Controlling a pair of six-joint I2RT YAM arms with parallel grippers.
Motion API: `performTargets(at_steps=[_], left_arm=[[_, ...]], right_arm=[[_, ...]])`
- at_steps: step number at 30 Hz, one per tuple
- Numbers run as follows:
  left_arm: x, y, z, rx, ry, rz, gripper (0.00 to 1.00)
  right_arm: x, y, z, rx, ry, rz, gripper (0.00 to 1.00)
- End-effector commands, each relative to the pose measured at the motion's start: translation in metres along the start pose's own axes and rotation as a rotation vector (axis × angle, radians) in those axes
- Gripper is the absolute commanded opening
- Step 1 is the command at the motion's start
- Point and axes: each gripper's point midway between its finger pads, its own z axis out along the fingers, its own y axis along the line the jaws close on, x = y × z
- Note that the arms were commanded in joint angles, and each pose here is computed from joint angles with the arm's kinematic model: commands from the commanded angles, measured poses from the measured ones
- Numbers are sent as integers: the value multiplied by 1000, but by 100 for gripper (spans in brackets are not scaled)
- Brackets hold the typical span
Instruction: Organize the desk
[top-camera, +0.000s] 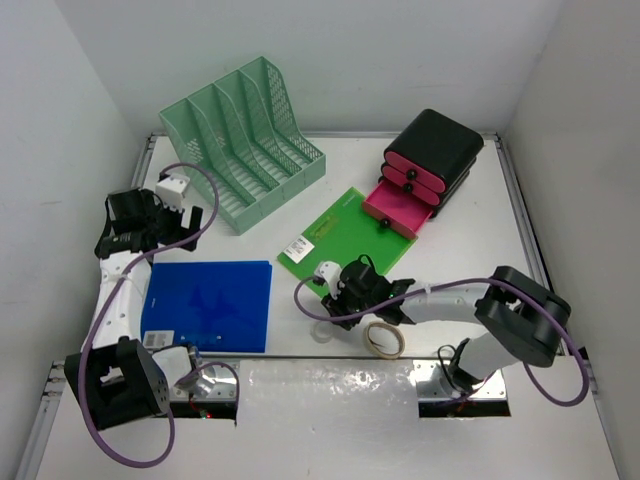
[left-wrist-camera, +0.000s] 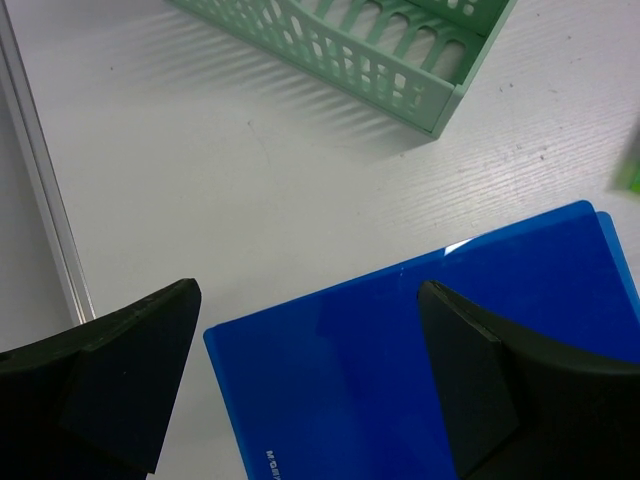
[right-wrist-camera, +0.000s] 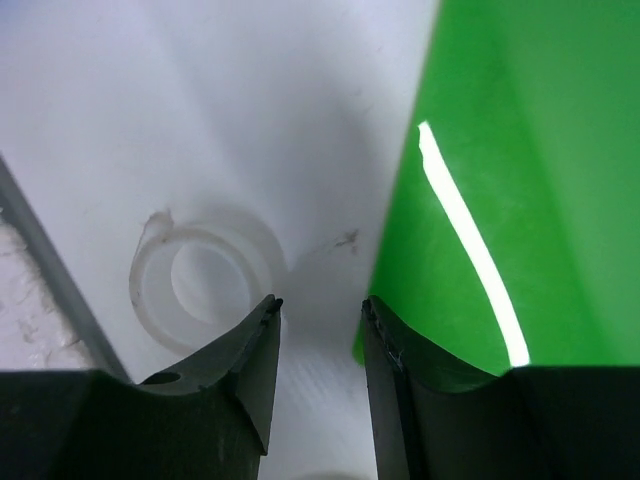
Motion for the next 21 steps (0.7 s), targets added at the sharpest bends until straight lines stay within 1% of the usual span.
performTargets(at_steps=[1, 6, 11, 13, 19, 21], left_arm=[[-7, -6, -5, 14, -32, 1, 89], [-8, -7, -4, 21, -40, -11, 89], [-8, -7, -4, 19, -43, -13, 89], [-8, -7, -3, 19, -43, -13, 89], [-6, -7, -2, 20, -37, -15, 89], [-6, -6, -2, 16, -36, -13, 89]], right_arm=[[-8, 15, -5, -51, -61, 12, 37], [-11, -5, -17, 78, -68, 33, 36], [-35, 15, -32, 33, -142, -30, 36], [-37, 22, -31, 16, -142, -43, 41], [-14, 33, -9, -34, -44, -29, 42], [-7, 30, -1, -16, -5, -25, 41]])
